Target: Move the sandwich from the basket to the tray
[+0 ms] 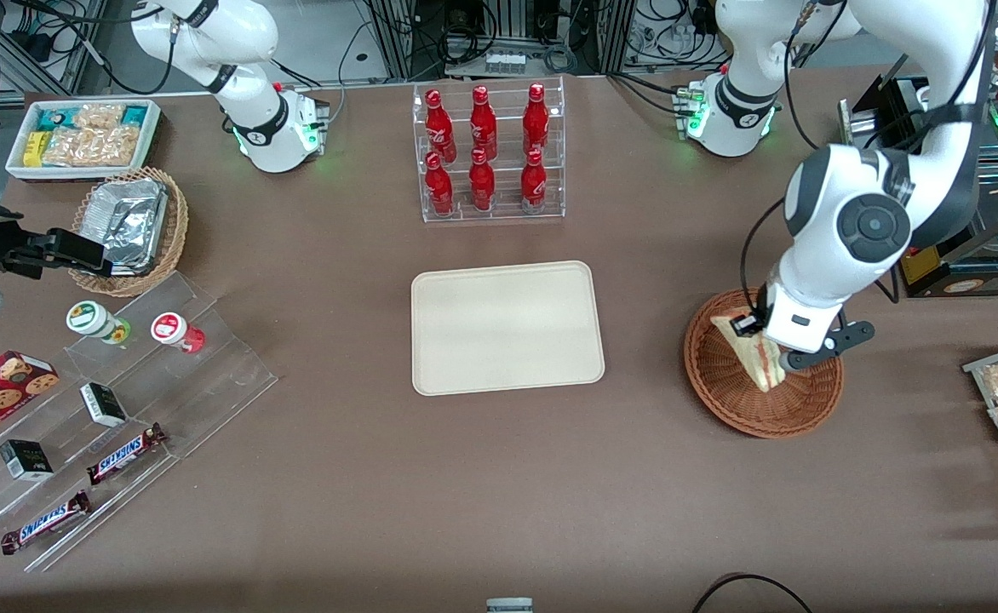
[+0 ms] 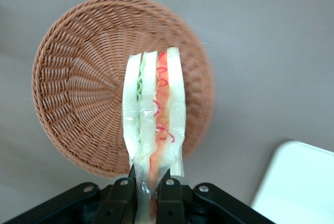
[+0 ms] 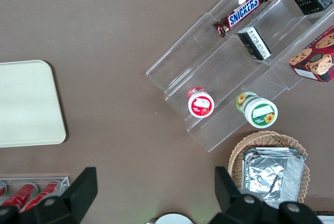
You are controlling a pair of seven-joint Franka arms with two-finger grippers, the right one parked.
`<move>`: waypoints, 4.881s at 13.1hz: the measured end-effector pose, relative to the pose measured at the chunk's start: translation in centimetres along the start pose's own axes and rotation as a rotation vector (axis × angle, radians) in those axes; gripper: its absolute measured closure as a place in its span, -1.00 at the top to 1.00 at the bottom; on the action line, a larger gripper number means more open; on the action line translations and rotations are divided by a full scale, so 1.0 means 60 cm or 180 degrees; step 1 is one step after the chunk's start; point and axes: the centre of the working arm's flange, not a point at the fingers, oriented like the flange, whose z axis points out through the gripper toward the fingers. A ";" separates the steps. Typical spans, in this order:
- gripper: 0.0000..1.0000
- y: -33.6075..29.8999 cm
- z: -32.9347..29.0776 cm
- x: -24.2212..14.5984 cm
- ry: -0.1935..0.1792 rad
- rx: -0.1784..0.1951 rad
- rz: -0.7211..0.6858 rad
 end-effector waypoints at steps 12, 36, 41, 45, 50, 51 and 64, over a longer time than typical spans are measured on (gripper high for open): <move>-0.70 0.425 0.040 -0.252 -0.0077 -0.0005 0.0889; 0.30 0.560 0.232 -0.370 -0.0262 -0.0062 0.1153; 1.00 0.496 0.036 -0.294 -0.0156 -0.0082 0.0670; 1.00 0.313 -0.103 -0.146 -0.0147 -0.0051 0.0391; 1.00 0.091 -0.178 -0.077 -0.0234 0.0027 0.0883; 1.00 0.060 -0.191 -0.072 -0.0257 0.0036 0.0976; 1.00 -0.128 -0.247 -0.028 -0.0306 -0.0039 0.1552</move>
